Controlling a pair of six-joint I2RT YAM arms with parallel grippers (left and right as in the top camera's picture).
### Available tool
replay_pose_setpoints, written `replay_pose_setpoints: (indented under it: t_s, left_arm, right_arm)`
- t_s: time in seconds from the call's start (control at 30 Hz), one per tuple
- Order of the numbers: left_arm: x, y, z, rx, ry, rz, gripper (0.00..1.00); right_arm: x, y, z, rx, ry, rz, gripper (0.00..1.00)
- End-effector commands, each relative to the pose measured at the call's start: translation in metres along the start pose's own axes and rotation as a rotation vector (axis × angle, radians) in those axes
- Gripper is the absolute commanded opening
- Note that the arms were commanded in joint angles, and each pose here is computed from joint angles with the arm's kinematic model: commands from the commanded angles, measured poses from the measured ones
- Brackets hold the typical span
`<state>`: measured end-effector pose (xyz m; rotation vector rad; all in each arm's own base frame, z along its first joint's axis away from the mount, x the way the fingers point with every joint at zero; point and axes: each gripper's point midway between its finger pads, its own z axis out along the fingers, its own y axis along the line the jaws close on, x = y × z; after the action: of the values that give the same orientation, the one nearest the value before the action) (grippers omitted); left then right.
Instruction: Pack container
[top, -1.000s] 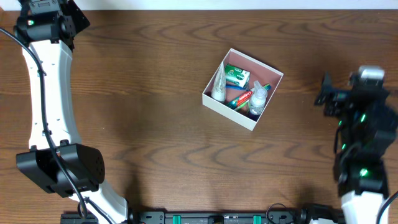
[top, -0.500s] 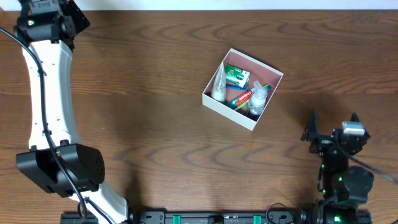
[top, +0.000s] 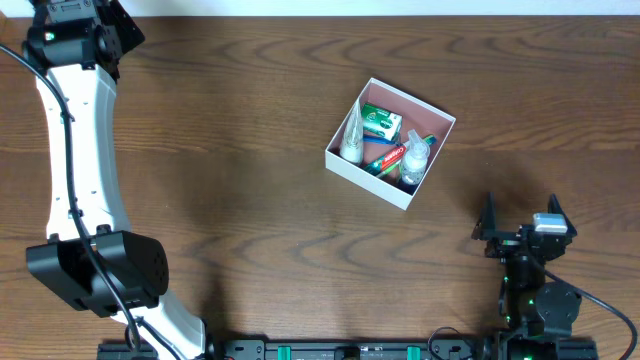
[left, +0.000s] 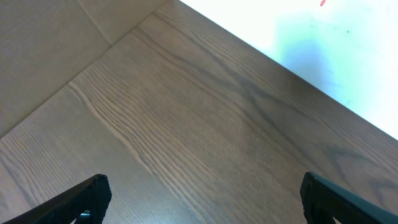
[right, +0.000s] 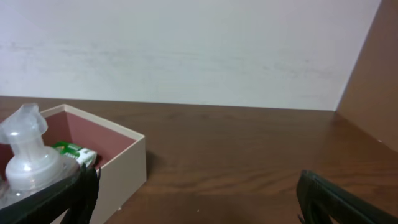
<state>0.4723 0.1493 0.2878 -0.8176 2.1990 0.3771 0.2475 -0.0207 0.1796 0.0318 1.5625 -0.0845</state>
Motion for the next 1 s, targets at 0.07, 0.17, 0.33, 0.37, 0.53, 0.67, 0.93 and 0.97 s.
replay_pose_setpoints:
  t_s: [0.07, 0.17, 0.33, 0.37, 0.53, 0.67, 0.93, 0.97]
  left_arm:
    - [0.000, 0.004, 0.000, -0.017, -0.005, 0.005, 0.98]
    - [0.000, 0.004, 0.000, -0.017, -0.005, 0.005, 0.98]
    - [0.000, 0.004, 0.000, -0.017, -0.004, 0.005, 0.98]
    - [0.000, 0.004, 0.000, -0.017, -0.004, 0.005, 0.98]
    - [0.000, 0.004, 0.000, -0.017, -0.005, 0.004, 0.98]
    - [0.000, 0.004, 0.000, -0.017, -0.005, 0.005, 0.98]
    - [0.000, 0.004, 0.000, -0.017, -0.005, 0.005, 0.98]
    - [0.000, 0.004, 0.000, -0.017, -0.004, 0.004, 0.98]
  right_arm:
    - [0.002, 0.002, -0.002, -0.007, -0.001, 0.017, 0.99]
    - [0.013, 0.002, -0.002, -0.009, 0.044, 0.018, 0.99]
    - [0.023, 0.000, -0.002, 0.007, 0.085, 0.018, 0.99]
    - [0.023, 0.000, -0.002, 0.007, 0.086, 0.019, 0.99]
    - [0.023, 0.000, -0.002, 0.006, 0.086, 0.019, 0.99]
    - [0.023, 0.000, -0.002, 0.006, 0.086, 0.019, 0.99]
    - [0.023, 0.000, -0.002, 0.006, 0.086, 0.019, 0.99]
    - [0.023, 0.000, -0.002, 0.006, 0.086, 0.019, 0.99]
